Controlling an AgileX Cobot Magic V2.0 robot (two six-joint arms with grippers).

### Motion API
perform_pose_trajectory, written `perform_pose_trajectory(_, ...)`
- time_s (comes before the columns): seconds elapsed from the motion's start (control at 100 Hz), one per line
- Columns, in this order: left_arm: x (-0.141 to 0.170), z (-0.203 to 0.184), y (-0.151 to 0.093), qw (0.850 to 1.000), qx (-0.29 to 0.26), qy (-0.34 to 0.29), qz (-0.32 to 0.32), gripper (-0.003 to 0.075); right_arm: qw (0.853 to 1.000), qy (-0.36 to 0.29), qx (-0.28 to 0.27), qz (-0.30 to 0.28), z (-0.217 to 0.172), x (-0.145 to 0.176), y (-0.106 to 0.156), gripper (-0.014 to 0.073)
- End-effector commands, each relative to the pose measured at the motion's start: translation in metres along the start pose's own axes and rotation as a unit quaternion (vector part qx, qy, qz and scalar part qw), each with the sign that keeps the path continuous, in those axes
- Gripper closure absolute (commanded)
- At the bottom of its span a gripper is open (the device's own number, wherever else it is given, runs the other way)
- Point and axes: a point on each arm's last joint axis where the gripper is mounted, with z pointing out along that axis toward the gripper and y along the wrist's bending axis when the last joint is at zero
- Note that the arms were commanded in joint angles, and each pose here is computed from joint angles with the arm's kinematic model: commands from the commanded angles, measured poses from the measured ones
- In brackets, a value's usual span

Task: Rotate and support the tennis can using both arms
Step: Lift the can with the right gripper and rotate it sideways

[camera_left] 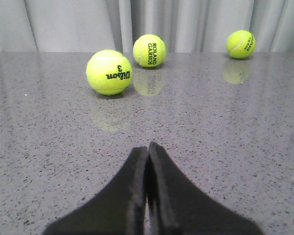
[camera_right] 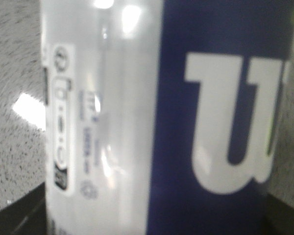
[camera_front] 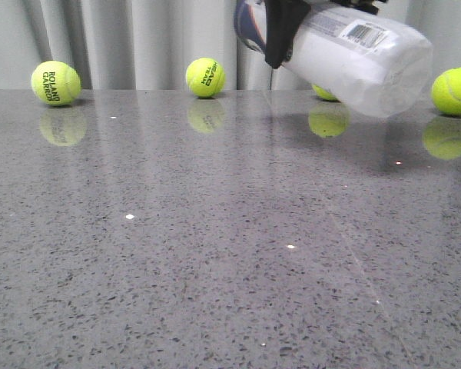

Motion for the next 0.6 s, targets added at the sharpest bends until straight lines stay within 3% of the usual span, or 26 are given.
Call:
perform_pose_trajectory(0.0, 0.006, 0.0, 0.0, 0.999, -0.001, -0.033, -0.009, 0.074, 0.997, -0.017, -0.007, -0.081, -0.035, 0.0, 0.015, 0.027)
perform_pose_trajectory(0.12, 0.006, 0.0, 0.0, 0.999, -0.001, -0.033, -0.009, 0.074, 0.984, -0.017, -0.016, -0.178, -0.033, -0.001, 0.033, 0.027)
perform_pose_trajectory(0.19, 0.006, 0.0, 0.0, 0.999, -0.001, -0.033, -0.009, 0.074, 0.968, -0.016, -0.023, -0.249, -0.031, -0.001, 0.045, 0.027)
perform_pose_trajectory(0.36, 0.006, 0.0, 0.0, 0.999, -0.001, -0.033, -0.009, 0.074, 0.911, -0.01, -0.042, -0.411, -0.029, 0.001, 0.074, 0.027)
perform_pose_trajectory(0.5, 0.006, 0.0, 0.0, 0.999, -0.001, -0.033, -0.009, 0.074, 0.883, -0.012, -0.05, -0.466, -0.026, 0.002, 0.088, 0.027)
perform_pose_trajectory(0.59, 0.006, 0.0, 0.0, 0.999, -0.001, -0.033, -0.009, 0.074, 0.88, -0.012, -0.051, -0.473, -0.025, 0.003, 0.09, 0.0271)
